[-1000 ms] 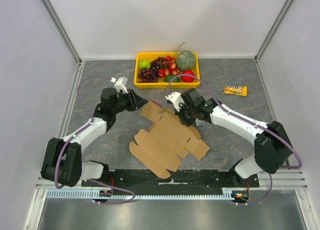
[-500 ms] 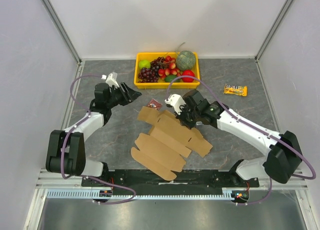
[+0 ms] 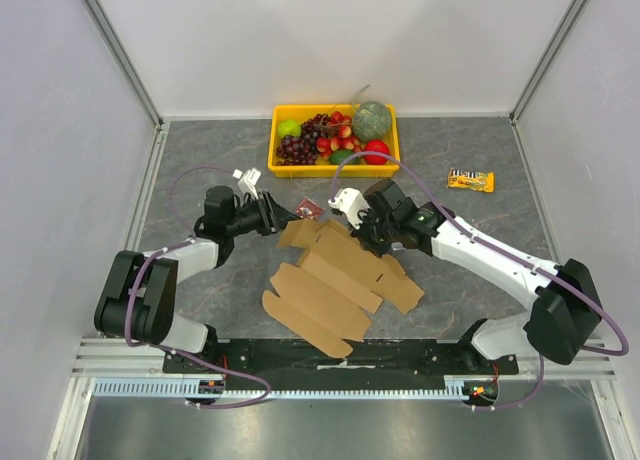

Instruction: Fold the paper box

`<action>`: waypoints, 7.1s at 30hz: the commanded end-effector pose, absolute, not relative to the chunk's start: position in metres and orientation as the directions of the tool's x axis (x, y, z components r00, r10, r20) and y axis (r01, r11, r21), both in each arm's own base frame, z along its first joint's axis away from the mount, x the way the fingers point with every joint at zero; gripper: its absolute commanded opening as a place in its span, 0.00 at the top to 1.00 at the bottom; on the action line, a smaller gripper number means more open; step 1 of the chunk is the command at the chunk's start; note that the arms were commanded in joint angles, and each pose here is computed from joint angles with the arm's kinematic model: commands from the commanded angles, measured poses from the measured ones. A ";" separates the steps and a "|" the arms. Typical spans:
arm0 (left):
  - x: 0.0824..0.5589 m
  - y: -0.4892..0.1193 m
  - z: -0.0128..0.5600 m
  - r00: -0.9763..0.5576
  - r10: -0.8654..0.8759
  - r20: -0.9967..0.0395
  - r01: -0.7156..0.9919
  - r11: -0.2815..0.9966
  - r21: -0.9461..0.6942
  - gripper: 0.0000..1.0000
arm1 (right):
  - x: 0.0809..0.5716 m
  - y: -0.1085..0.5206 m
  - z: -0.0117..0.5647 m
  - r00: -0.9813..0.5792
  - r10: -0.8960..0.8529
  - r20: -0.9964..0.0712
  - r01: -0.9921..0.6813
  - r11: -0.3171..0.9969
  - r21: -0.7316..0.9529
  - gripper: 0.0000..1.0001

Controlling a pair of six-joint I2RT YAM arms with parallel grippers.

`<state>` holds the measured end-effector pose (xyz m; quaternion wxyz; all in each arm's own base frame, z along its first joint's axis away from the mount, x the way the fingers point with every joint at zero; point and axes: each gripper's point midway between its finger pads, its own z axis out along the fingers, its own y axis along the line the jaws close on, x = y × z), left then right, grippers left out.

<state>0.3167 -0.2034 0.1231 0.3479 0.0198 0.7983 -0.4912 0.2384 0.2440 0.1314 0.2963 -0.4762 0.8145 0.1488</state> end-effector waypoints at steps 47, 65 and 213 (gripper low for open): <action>0.274 -0.214 0.103 -0.622 -0.307 -0.721 0.601 0.403 -0.690 0.52 | 0.262 0.249 0.132 -0.196 -0.823 -0.533 -0.735 0.483 -0.475 0.98; 0.217 -0.209 0.130 -0.458 -0.312 -0.832 0.775 0.319 -0.546 0.25 | 0.246 0.247 0.117 -0.127 -0.855 -0.502 -0.785 0.396 -0.476 0.98; 0.243 -0.210 0.102 -0.380 -0.194 -0.904 0.693 0.587 -0.418 0.30 | 0.263 0.283 0.121 0.176 -0.922 -0.346 -0.551 0.199 -0.811 1.00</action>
